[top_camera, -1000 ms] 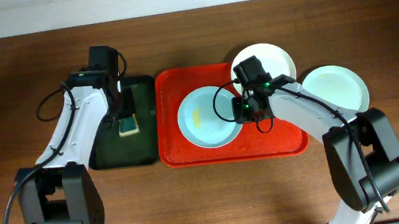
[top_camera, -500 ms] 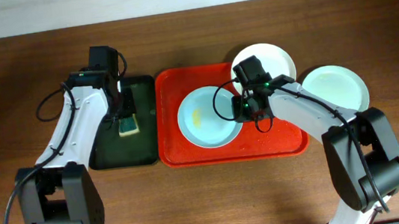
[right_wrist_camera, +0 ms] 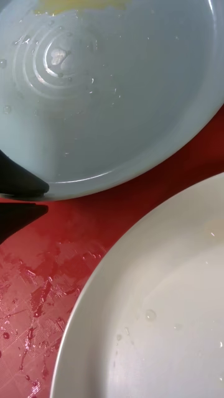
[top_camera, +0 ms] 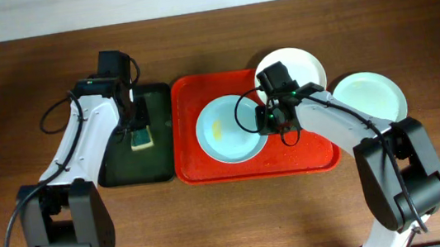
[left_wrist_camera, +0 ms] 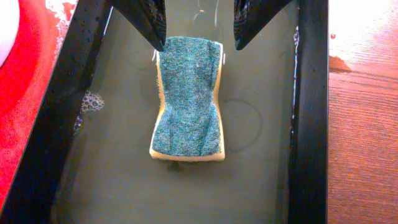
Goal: Clean dirty plates on tray and stack at the side
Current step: 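Close the left gripper on the green-yellow sponge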
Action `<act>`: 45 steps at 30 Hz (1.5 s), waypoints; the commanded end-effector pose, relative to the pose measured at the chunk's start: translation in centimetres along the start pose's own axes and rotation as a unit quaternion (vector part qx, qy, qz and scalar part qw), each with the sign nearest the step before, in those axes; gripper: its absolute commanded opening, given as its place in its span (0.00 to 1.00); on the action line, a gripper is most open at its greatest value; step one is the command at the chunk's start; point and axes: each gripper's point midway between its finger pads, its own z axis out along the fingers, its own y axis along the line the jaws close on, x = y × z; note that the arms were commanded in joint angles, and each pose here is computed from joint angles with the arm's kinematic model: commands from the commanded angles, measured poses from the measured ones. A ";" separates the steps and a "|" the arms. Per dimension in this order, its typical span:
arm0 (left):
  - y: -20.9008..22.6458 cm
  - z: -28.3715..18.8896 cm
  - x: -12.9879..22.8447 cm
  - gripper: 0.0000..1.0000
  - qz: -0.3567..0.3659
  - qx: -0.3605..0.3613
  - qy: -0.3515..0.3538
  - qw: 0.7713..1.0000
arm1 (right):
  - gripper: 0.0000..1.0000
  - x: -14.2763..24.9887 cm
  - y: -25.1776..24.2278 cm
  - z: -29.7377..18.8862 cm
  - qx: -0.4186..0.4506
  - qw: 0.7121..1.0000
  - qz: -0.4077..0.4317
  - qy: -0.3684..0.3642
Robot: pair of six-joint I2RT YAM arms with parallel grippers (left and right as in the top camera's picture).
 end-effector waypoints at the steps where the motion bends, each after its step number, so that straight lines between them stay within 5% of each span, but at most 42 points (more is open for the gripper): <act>1: 0.2 0.8 0.6 0.33 0.011 -0.008 0.013 1.000 | 0.04 0.5 -0.4 0.6 0.013 1.000 0.002 0.006; 17: -0.3 6.6 2.1 0.38 0.013 -0.013 0.041 0.999 | 0.04 0.5 -0.4 0.6 0.012 1.000 0.002 0.006; 23: -0.4 7.8 2.4 0.29 0.014 -0.015 0.050 0.999 | 0.04 0.5 -0.4 0.6 0.012 1.000 0.002 0.006; 27: -1.2 8.3 2.9 0.05 0.013 0.007 0.063 0.998 | 0.04 0.5 -0.4 0.6 0.012 1.000 0.002 0.006; 30: -1.9 8.2 2.9 0.00 0.013 0.027 0.064 0.997 | 0.04 0.5 -0.4 0.6 0.012 1.000 0.002 0.006; 37: -1.8 3.7 0.6 0.01 0.018 0.039 0.002 0.999 | 0.05 0.6 -0.4 0.6 0.013 1.000 0.002 0.007; 45: -1.6 2.9 1.7 0.00 0.020 0.037 0.021 0.999 | 0.05 0.5 -0.4 0.6 0.012 1.000 0.002 0.006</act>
